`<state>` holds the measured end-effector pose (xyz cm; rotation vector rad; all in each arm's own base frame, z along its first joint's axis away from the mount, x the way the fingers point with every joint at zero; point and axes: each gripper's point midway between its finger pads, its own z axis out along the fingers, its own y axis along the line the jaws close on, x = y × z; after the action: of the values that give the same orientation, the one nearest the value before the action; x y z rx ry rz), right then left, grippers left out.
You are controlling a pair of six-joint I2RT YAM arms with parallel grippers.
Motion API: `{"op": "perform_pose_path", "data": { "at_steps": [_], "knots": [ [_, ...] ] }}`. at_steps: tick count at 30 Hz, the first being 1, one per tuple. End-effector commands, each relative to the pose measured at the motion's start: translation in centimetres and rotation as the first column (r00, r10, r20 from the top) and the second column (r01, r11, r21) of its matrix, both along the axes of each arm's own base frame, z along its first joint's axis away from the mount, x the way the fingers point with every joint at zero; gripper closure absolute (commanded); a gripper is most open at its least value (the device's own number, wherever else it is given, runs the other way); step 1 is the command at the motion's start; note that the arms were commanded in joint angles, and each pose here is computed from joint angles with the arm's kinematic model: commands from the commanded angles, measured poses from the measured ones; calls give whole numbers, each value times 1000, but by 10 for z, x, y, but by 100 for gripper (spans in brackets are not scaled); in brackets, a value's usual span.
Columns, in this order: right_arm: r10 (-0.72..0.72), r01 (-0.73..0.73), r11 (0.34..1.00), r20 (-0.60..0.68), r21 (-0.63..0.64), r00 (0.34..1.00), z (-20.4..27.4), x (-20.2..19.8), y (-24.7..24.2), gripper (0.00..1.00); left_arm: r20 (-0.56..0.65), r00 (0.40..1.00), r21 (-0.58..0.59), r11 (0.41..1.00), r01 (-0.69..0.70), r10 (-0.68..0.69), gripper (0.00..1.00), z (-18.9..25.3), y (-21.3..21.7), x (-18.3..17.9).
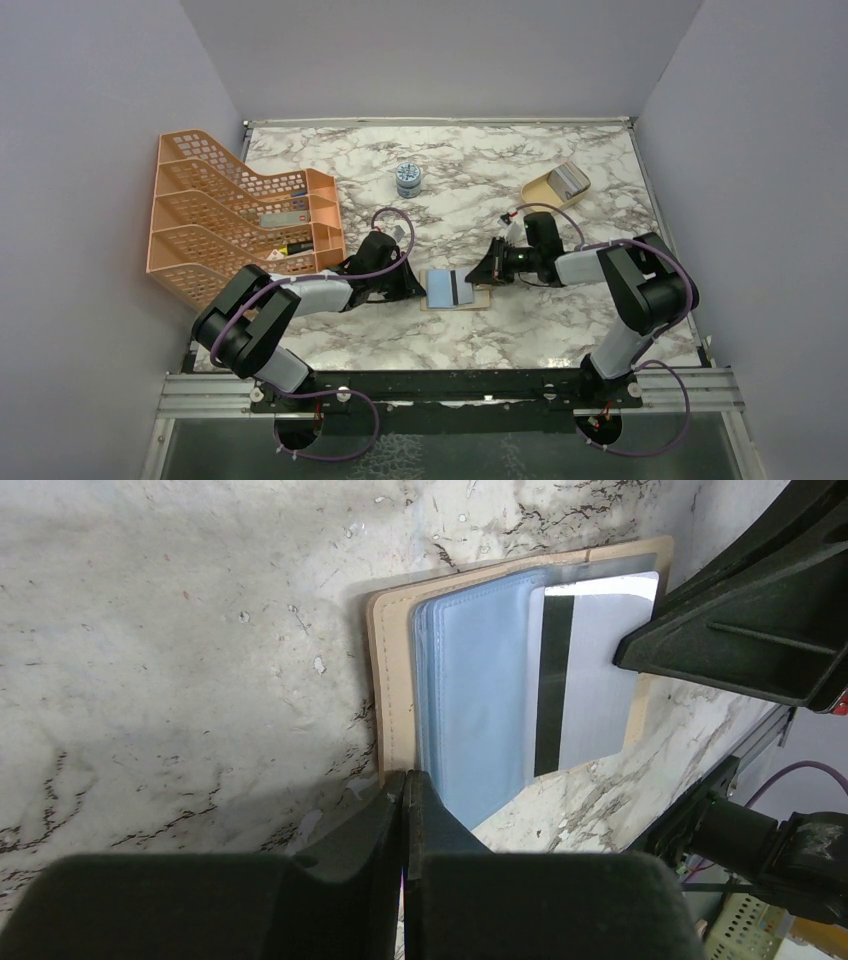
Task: Put the credit cards into the card holder
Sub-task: Insert the credit card into the card holder.
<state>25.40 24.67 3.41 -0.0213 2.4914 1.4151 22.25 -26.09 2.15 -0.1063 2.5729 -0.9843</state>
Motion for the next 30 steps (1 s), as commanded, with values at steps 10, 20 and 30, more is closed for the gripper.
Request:
{"op": "perform_pose_path", "data": {
  "at_steps": [10, 20, 30],
  "knots": [
    [-23, 22, 1000, -6, -20, 1000, -11, 3, 12, 99, -57, 998, 22, 999, 28, -26, 95, -15, 2, -19],
    [-77, 75, 988, -8, -132, 997, -17, 11, 7, 80, -46, 999, 25, 999, 27, -26, 95, -14, 2, -19],
    [-83, 89, 962, 37, -257, 996, -9, 3, -6, 67, -40, 999, 17, 999, 29, -28, 95, -13, 0, -18]
  ]
}}
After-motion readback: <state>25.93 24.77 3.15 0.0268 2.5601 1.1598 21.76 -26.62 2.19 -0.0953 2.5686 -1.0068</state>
